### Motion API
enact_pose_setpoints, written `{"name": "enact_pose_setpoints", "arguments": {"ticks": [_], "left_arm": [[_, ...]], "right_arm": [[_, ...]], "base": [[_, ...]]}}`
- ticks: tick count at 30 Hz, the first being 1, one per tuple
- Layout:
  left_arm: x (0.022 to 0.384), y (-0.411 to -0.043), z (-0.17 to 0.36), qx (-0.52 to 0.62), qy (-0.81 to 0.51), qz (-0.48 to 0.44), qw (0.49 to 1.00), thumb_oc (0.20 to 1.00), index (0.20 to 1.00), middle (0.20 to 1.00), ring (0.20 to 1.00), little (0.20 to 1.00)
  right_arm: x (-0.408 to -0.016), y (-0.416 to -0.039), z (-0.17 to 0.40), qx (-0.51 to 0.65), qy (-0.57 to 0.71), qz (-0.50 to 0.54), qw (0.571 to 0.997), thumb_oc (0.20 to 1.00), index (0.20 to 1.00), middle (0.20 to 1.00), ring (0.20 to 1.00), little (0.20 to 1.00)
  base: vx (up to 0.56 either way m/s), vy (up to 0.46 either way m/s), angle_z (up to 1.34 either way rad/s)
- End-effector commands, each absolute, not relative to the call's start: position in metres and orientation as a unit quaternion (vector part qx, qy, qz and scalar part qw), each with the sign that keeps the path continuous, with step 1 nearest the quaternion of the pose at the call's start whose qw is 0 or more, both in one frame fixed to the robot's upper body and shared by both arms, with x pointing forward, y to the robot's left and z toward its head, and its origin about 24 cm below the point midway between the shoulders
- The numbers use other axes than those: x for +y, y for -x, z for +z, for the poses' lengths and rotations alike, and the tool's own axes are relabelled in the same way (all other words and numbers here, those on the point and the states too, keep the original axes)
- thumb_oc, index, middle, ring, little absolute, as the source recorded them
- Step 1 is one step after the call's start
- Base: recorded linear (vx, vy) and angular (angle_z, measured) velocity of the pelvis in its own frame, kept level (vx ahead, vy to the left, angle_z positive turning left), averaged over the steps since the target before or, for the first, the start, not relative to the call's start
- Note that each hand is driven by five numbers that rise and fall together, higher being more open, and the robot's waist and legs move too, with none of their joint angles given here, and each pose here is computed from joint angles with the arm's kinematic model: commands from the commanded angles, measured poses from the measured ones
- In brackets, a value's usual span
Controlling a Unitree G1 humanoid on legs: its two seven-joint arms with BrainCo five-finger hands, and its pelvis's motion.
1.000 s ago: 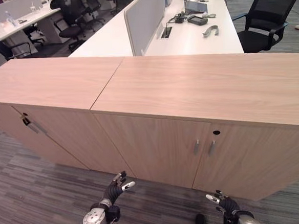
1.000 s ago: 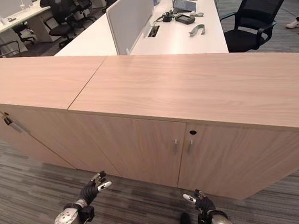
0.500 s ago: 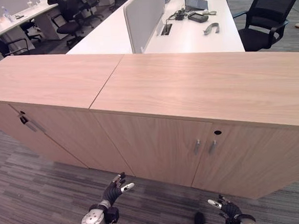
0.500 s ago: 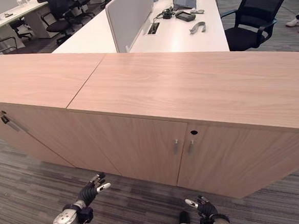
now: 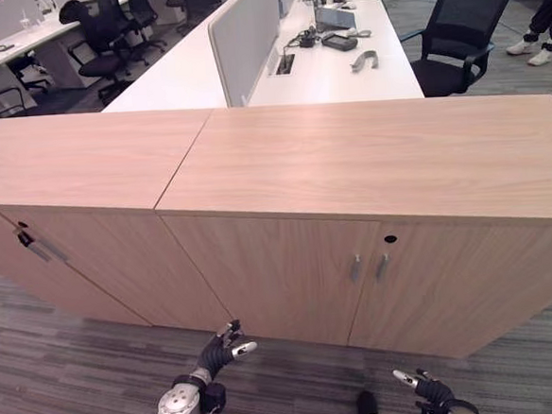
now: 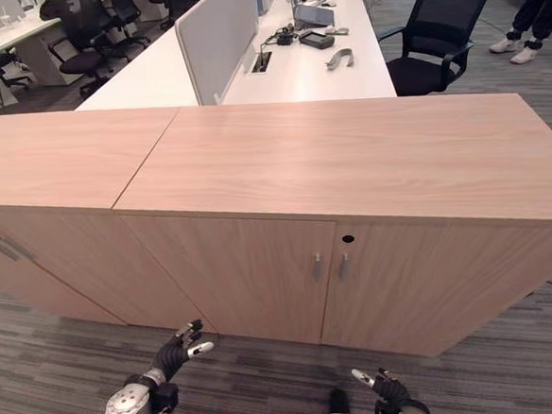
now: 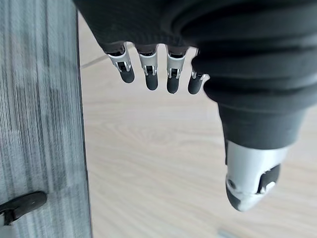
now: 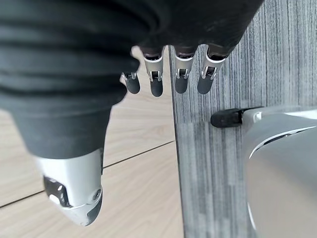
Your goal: Put the empty folder in the office cabinet
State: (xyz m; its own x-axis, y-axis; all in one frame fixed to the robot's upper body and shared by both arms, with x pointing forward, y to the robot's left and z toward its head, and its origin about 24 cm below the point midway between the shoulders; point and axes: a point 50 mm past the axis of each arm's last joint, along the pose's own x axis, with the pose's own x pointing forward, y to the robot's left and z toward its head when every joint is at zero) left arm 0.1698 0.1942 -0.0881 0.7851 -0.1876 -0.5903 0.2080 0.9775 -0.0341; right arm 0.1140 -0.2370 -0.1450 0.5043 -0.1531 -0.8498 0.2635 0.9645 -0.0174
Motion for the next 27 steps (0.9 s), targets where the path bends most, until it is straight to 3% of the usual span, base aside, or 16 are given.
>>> {"name": "enact_pose_setpoints", "arguments": {"ticks": [1,7,27], "left_arm": [[0.205,-0.199,-0.070,0.262,-0.067,-0.106,0.957,1.000,1.000,1.000,1.000,1.000],[0.213,-0.205,-0.064,0.253,-0.078,-0.098,0.959,1.000,1.000,1.000,1.000,1.000],[0.201,-0.178,-0.088,0.301,-0.040,-0.089,0.949,1.000,1.000,1.000,1.000,1.000]], "right_arm": [[-0.225,-0.172,-0.124,0.398,-0.092,-0.117,0.906,1.000,1.000,1.000,1.000,1.000],[-0.206,-0.191,-0.116,0.373,-0.098,-0.085,0.919,1.000,1.000,1.000,1.000,1.000],[-0.215,-0.164,-0.131,0.423,-0.072,-0.079,0.900,1.000,1.000,1.000,1.000,1.000]], "base": [[-0.20,0.045,-0.43],[-0.16,0.068,-0.74],[0.03,-0.063,-0.19]]}}
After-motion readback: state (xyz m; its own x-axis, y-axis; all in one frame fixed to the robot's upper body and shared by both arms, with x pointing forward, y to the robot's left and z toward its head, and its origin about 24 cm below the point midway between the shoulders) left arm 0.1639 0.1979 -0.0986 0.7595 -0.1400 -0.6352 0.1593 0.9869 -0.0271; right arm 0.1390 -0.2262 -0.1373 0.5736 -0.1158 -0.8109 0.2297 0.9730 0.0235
